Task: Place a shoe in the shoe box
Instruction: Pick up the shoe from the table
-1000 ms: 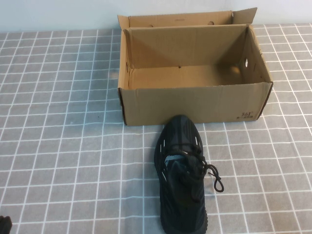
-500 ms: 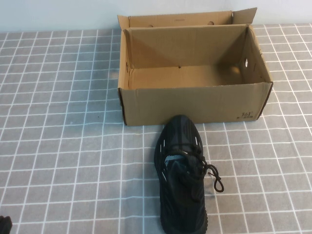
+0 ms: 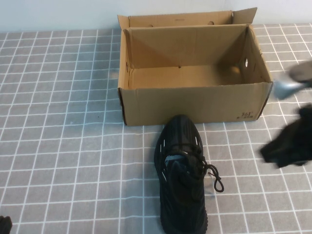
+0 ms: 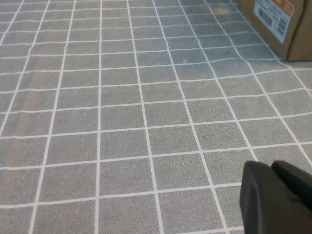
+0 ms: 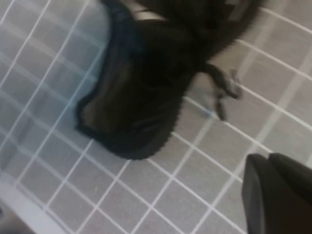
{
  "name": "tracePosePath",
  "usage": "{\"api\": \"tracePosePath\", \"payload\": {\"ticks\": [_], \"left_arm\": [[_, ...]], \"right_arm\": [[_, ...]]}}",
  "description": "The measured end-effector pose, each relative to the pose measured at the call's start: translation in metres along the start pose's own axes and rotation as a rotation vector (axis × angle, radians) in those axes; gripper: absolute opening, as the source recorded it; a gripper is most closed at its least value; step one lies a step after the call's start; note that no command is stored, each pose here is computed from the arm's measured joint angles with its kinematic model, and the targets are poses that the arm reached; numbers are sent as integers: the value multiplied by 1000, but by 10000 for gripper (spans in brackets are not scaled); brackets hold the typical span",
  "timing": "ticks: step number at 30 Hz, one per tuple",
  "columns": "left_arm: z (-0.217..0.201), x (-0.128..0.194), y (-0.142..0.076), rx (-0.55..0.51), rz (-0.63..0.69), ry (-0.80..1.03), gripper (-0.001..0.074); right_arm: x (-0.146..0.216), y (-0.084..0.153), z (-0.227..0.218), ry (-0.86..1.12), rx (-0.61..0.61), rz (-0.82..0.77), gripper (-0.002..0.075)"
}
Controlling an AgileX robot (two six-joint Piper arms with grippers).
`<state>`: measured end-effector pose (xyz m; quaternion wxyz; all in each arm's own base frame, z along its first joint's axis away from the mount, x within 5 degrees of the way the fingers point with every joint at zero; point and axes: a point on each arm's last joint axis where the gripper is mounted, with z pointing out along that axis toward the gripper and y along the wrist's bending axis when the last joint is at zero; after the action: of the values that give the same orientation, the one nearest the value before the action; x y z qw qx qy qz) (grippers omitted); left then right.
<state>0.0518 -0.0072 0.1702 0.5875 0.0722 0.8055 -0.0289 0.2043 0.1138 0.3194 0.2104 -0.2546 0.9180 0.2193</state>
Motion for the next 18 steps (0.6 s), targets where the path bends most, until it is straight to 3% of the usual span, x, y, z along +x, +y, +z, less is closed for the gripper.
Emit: {"api": "tracePosePath", "payload": {"ticks": [8, 10, 16, 18], "left_arm": [[0, 0, 0, 0, 0, 0, -1], [0, 0, 0, 0, 0, 0, -1], [0, 0, 0, 0, 0, 0, -1], [0, 0, 0, 0, 0, 0, -1]], "right_arm": [[-39, 71, 50, 148, -103, -471, 21], [-47, 79, 60, 160, -111, -544, 79], [-71, 80, 82, 173, -57, -651, 360], [-78, 75, 91, 182, -13, -683, 398]]}}
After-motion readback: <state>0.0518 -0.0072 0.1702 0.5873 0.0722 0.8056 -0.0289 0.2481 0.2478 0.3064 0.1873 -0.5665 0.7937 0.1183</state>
